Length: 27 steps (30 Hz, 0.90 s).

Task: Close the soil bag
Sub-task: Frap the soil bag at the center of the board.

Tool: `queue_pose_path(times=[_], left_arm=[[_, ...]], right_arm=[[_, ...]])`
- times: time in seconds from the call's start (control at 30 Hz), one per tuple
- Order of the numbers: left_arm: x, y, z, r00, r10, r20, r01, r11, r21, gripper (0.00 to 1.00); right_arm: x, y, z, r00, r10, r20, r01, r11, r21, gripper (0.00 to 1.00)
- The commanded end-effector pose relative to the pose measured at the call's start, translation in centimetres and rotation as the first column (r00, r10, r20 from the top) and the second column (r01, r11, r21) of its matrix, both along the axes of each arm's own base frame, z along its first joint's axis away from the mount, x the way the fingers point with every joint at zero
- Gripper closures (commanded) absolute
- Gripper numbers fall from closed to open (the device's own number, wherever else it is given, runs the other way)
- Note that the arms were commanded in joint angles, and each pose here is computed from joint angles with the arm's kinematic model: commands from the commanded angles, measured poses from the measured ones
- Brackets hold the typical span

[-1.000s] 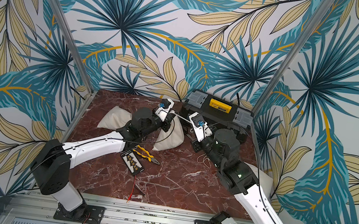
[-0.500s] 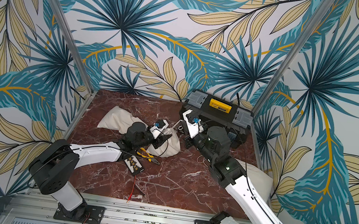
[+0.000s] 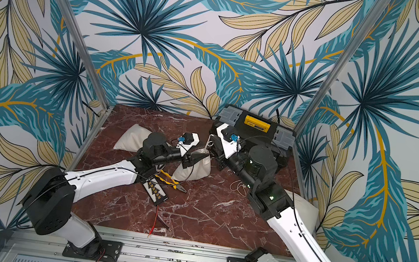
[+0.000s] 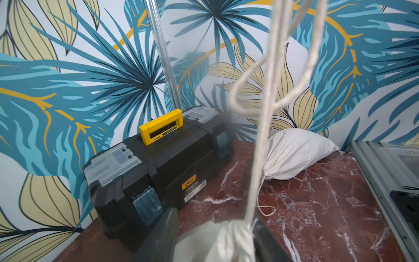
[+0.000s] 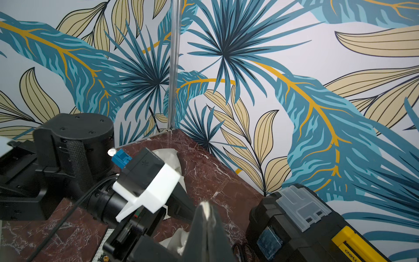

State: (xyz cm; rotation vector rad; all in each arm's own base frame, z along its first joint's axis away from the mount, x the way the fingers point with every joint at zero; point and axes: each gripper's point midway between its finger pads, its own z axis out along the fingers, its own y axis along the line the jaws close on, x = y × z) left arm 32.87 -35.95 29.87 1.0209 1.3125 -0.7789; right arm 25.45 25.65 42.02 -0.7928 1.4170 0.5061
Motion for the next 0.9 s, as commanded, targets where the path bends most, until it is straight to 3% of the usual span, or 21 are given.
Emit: queue_pose_path(times=[0.0,0.63,0.87], left_arm=[[-0.9,-0.6,1.8,0.999,-0.05,0.018,0.05,0.999,-0.003,0.55],[-2.4,-0.5,4.1,1.0,-0.01,0.017,0.009,0.998,0.06,0.77],[-0.8,0.2,-0.3,0.995,0.099,-0.033,-0.092,0.982,0.163,0.97]], right_arm=[[-0.2,-0.3,1.5,1.0,0.0,0.021,-0.001,0.999,0.033,1.0],[0.7,-0.3,-0.1,0.999,-0.038,-0.006,0.038,0.999,-0.011,1.0],[0.0,-1.9,1.8,0.996,-0.08,0.037,0.079,0.996,0.028,1.0]])
